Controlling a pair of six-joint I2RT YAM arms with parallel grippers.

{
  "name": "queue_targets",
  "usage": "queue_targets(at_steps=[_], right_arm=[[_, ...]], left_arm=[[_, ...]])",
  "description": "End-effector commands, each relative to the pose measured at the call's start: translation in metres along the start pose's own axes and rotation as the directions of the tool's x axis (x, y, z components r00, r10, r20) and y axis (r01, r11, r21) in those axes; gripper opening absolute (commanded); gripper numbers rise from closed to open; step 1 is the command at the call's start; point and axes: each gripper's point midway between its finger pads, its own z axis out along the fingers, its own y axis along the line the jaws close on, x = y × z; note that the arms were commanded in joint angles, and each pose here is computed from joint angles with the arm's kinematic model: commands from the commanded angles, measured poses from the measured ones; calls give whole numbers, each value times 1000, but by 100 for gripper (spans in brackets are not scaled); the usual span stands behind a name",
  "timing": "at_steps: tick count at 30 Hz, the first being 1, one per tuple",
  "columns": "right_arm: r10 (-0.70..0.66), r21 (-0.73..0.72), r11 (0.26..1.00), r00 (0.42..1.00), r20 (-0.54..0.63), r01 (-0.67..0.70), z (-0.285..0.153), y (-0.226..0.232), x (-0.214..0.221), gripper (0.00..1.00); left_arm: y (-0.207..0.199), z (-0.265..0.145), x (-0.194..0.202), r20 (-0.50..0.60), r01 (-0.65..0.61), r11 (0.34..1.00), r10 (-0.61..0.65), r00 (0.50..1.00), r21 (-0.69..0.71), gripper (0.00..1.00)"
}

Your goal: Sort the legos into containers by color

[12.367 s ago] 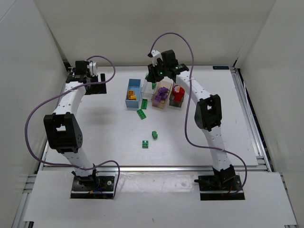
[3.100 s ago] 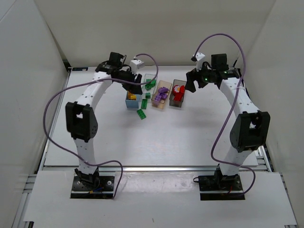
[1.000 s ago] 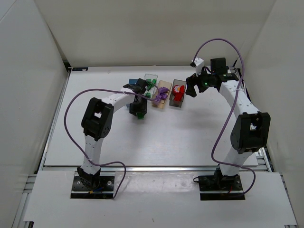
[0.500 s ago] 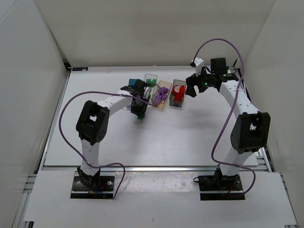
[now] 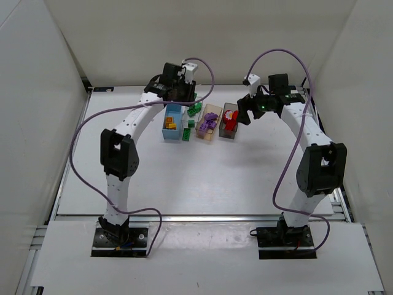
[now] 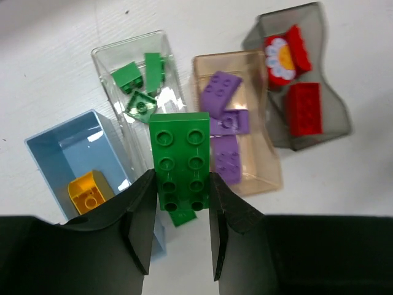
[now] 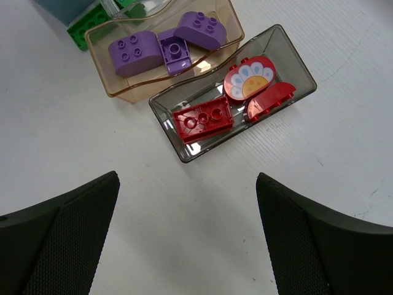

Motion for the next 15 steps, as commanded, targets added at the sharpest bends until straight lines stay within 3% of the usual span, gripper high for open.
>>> queue_targets(at_steps=[1, 13, 15], right_arm=[[-28, 3, 1000, 998, 56, 28, -4, -1, -26, 94], [-34, 8, 999, 998, 44, 34, -3, -2, -22, 95], [-35, 7, 999, 998, 42, 35, -2, -3, -21, 95]], left_arm=[[21, 35, 31, -100, 73, 997, -73, 992, -1, 11], [30, 80, 23, -83, 73, 996, -68, 994, 57, 19], [28, 82, 26, -91, 77, 995, -70, 993, 68, 24]])
